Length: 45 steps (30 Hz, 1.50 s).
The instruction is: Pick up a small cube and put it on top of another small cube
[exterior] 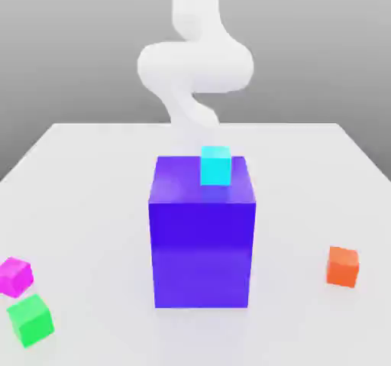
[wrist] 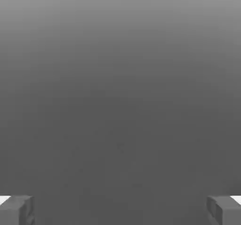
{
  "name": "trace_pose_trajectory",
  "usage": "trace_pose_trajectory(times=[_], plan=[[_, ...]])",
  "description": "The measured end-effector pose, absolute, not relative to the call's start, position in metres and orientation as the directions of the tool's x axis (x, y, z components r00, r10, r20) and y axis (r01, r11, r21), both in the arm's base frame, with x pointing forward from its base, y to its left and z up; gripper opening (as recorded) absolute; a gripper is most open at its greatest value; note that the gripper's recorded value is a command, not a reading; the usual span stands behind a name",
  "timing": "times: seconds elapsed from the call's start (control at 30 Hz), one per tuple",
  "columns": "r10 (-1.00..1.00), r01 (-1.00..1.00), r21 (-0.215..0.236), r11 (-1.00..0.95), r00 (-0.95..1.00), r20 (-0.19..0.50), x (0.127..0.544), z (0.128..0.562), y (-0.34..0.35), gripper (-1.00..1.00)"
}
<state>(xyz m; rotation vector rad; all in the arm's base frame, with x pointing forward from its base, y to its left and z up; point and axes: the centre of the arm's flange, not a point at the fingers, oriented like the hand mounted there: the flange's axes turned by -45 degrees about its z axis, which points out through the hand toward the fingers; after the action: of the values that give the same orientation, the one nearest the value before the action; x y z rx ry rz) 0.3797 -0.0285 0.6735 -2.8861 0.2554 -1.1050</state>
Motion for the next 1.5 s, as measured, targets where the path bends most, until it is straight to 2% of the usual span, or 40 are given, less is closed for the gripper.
trace_pose_trajectory(times=[0.1, 0.2, 0.3, 0.4, 0.53, 0.7, 0.87, 1.0, 1.03, 1.27, 1.43, 1.5], plan=[[-0.360, -0.312, -0.184, -0.932, 0.738, 0.570, 0.413, 0.623, -0.068, 0.00], [-0.535, -0.480, -0.242, -0.843, 0.700, 0.473, 0.435, 0.571, -0.108, 0.00], [-0.691, -0.639, -0.273, -0.719, 0.620, 0.370, 0.447, 0.516, -0.150, 0.00], [-0.823, -0.778, -0.277, -0.564, 0.501, 0.269, 0.449, 0.459, -0.191, 0.00], [-0.945, -0.916, -0.241, -0.320, 0.291, 0.149, 0.435, 0.382, -0.242, 0.00], [-0.998, -0.989, -0.143, 0.040, -0.047, 0.041, 0.388, 0.287, -0.307, 0.00], [-0.944, -0.943, -0.019, 0.331, -0.331, 0.000, 0.336, 0.200, -0.337, 0.00], [-0.930, -0.930, -0.001, 0.369, -0.369, 0.002, 0.327, 0.147, -0.341, 0.00], [-0.929, -0.929, -0.001, 0.371, -0.371, 0.001, 0.327, 0.135, -0.341, -1.00], [-0.928, -0.928, -0.002, 0.372, -0.372, 0.002, 0.327, 0.132, -0.341, -1.00], [-0.931, -0.931, -0.002, 0.366, -0.366, 0.001, 0.328, 0.185, -0.340, -1.00], [-0.964, -0.964, -0.002, 0.265, -0.265, -0.006, 0.346, 0.198, -0.330, -1.00]])
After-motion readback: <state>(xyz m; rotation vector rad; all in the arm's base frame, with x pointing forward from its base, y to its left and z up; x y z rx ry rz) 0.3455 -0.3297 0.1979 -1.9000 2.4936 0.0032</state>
